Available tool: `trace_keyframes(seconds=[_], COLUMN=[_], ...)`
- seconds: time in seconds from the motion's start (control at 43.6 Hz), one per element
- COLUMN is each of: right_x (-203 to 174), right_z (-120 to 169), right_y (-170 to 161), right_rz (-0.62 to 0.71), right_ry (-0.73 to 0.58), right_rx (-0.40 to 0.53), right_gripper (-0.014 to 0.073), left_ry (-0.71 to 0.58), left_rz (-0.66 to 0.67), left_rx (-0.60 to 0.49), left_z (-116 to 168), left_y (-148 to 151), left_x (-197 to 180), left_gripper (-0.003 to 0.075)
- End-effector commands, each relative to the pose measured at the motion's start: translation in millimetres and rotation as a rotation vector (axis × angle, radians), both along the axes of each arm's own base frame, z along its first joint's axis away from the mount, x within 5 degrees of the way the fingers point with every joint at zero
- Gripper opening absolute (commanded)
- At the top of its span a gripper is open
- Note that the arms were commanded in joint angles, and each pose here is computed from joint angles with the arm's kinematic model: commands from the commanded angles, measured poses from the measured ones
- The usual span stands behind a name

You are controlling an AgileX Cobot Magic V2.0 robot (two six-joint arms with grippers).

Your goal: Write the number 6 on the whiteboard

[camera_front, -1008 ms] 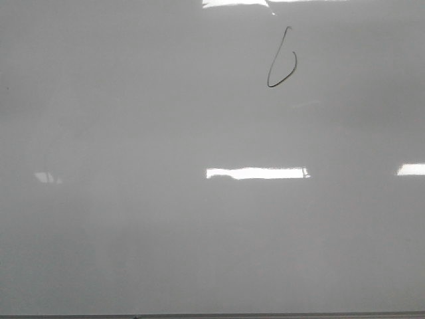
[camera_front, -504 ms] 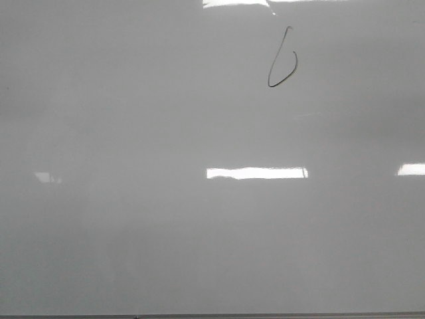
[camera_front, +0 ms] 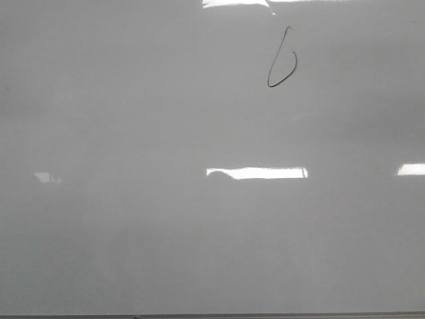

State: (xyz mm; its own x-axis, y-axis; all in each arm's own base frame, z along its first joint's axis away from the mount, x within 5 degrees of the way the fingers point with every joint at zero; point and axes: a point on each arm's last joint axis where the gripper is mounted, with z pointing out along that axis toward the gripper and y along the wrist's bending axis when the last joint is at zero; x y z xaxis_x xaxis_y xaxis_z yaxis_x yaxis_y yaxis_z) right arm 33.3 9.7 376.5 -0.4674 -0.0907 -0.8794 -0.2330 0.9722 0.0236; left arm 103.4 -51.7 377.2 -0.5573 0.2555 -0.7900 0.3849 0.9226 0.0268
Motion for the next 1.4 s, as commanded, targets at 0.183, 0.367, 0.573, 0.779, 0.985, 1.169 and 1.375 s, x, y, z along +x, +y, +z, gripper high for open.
trace_keyframes(seconds=[0.183, 0.367, 0.573, 0.779, 0.985, 1.169, 1.375], right_x=[4, 4, 4, 4, 4, 4, 4], right_z=[11, 11, 11, 11, 11, 11, 11], right_y=[0, 0, 0, 0, 0, 0, 0], right_rz=[-0.009, -0.009, -0.008, -0.008, -0.008, -0.008, -0.008], right_ry=[-0.082, -0.081, -0.082, -0.082, -0.082, -0.081, -0.080], right_rx=[0.003, 0.002, 0.003, 0.003, 0.003, 0.002, 0.002], right_gripper=[-0.0068, -0.0068, -0.0068, -0.0068, -0.0068, -0.0068, -0.0068], left_ry=[-0.092, -0.117, -0.249, -0.527, -0.685, -0.793, -0.757], left_rz=[-0.019, 0.007, 0.216, 0.287, 0.376, 0.364, 0.367], left_rx=[-0.048, -0.072, -0.174, -0.213, -0.220, -0.240, -0.230], left_z=[16, 16, 1, -50, -120, -154, -164], left_y=[-2, 5, 34, 46, 52, 51, 51], left_x=[1, -3, -21, -44, -55, -51, -49], left_gripper=[-0.0020, -0.0020, -0.0020, -0.0020, -0.0020, -0.0020, -0.0020])
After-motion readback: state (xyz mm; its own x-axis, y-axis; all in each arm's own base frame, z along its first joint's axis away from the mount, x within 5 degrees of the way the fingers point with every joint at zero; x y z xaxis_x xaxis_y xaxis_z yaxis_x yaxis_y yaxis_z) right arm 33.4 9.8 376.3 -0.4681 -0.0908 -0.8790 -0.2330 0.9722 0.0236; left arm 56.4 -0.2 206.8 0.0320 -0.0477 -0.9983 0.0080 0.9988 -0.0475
